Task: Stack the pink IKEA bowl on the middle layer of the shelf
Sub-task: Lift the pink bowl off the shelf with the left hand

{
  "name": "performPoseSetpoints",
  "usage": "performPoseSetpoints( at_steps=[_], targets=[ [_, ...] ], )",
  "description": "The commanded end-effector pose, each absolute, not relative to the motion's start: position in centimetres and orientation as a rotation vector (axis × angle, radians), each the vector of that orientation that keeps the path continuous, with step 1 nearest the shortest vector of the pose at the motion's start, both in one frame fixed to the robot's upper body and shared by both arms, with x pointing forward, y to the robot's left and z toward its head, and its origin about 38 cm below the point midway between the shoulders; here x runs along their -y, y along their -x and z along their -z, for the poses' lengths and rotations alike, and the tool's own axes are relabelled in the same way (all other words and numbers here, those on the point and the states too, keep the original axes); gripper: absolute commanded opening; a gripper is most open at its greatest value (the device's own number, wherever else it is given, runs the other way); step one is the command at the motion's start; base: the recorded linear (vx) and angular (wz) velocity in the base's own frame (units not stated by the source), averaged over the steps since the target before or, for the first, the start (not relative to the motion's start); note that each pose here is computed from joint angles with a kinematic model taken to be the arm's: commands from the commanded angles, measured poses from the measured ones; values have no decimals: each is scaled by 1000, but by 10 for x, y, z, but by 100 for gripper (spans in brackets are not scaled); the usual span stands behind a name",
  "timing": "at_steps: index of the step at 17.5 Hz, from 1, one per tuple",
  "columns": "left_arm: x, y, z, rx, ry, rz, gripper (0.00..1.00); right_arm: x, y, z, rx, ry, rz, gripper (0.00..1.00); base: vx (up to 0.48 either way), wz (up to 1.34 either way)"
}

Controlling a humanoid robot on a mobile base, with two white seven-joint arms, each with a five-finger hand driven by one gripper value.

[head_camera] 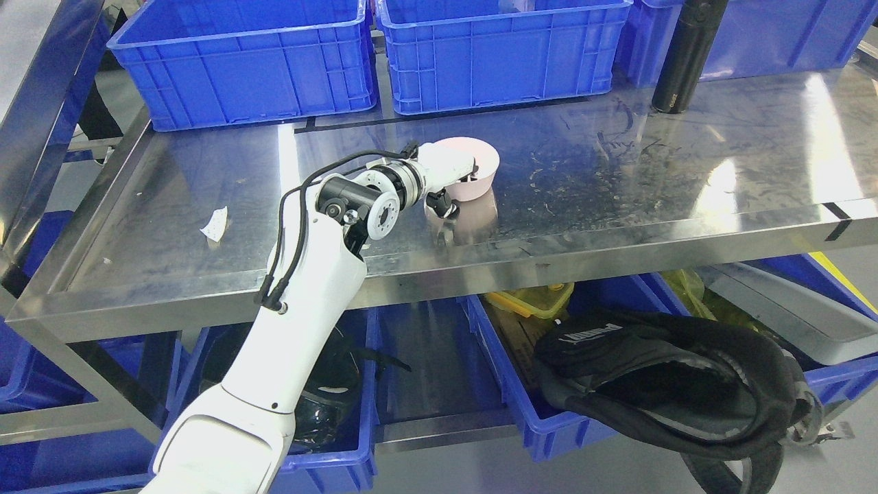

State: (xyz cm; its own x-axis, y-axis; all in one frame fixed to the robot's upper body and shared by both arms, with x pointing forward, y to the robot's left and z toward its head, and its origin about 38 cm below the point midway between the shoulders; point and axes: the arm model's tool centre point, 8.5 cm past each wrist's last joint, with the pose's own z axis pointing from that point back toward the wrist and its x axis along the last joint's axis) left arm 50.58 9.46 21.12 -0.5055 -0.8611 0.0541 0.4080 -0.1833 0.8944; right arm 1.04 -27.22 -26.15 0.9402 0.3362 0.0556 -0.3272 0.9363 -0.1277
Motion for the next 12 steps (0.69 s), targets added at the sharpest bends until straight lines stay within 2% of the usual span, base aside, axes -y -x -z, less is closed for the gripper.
performPoseSetpoints(
  at_steps=[1, 3, 7, 12],
  targets=[
    [-133, -520, -237, 1337, -578, 1664, 1, 282, -6, 261, 76, 132, -340, 100, 0, -15],
    [-134, -522, -261, 1472, -651, 1638, 2, 282, -6, 261, 76, 132, -340, 100, 0, -13],
    [-162, -510, -289, 1693, -717, 1642, 0, 282, -6, 261, 76, 132, -340, 100, 0, 0],
    [-148, -471, -309, 2132, -521, 1702, 0, 282, -6, 261, 76, 132, -340, 100, 0, 0]
  ],
)
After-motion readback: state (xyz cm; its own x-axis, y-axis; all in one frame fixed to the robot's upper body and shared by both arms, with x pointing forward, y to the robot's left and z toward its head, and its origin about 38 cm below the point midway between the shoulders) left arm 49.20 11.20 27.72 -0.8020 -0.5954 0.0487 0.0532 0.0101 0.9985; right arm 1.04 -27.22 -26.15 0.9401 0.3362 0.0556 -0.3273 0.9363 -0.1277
